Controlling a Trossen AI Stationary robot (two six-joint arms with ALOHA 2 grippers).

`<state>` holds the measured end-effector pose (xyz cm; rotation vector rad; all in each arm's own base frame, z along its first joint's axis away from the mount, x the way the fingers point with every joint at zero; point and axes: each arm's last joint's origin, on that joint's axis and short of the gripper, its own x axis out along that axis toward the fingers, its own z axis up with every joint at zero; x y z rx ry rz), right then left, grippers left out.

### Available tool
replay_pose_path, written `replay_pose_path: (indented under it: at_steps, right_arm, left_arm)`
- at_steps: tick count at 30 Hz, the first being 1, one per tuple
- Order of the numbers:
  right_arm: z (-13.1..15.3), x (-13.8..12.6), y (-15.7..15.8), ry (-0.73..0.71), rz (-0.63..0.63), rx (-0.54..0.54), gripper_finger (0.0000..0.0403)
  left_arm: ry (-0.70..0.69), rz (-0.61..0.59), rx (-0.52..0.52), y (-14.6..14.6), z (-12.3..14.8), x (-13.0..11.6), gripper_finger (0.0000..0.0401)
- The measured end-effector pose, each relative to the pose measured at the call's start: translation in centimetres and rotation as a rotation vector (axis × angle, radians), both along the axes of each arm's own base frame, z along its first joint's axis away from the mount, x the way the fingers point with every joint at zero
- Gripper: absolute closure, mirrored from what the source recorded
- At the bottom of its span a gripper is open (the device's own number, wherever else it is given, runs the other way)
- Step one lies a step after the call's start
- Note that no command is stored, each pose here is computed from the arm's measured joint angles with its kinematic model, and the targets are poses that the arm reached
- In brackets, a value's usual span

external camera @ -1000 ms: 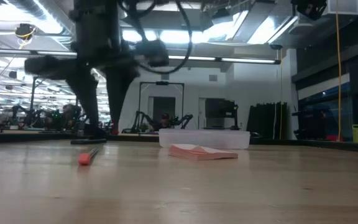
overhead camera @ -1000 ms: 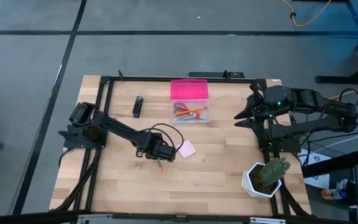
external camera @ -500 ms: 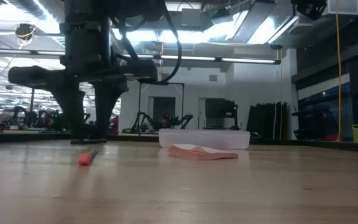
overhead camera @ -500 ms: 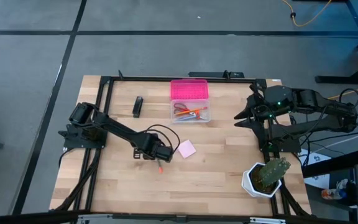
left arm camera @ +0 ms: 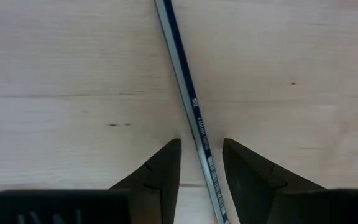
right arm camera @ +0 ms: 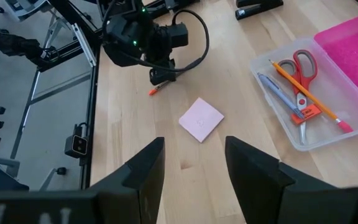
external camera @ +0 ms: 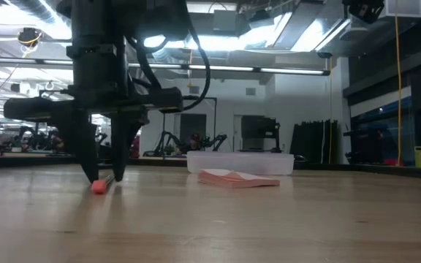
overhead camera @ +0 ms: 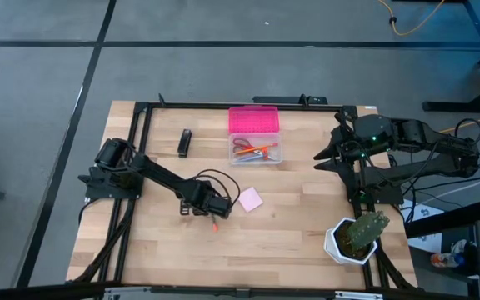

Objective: Pack school essentials
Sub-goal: Put the black pencil into the supply box

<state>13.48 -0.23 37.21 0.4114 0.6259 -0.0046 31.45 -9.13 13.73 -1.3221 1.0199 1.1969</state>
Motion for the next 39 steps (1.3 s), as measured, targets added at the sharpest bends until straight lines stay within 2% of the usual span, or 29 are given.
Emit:
replay_pose_path:
  at_steps: [6, 18, 22, 32, 39]
  right_arm:
    - [0.0, 0.0, 0.0, 0.0, -0.001, 0.0, 0.0234]
    - [0.0, 0.0, 0.0, -0.002, 0.013, -0.02, 0.0234]
    - [0.0, 0.0, 0.0, -0.002, 0.014, -0.022, 0.0234]
    - [-0.1, -0.1, 0.0, 0.005, 0.015, -0.023, 0.0234]
    - [-0.1, -0.1, 0.0, 0.006, 0.013, -0.02, 0.0234]
  left_arm:
    - [0.029, 0.019, 0.006, 0.0, -0.4, -0.2, 0.0291]
    - [0.083, 0.015, 0.018, 0.1, -0.5, -0.6, 0.0387]
    - [0.063, 0.014, 0.019, 0.1, -0.1, -0.5, 0.0395]
    - [-0.005, -0.093, 0.104, 0.8, 3.9, 1.7, 0.04]
    - [-0.085, -0.254, 0.146, 4.8, 7.0, 4.5, 0.04]
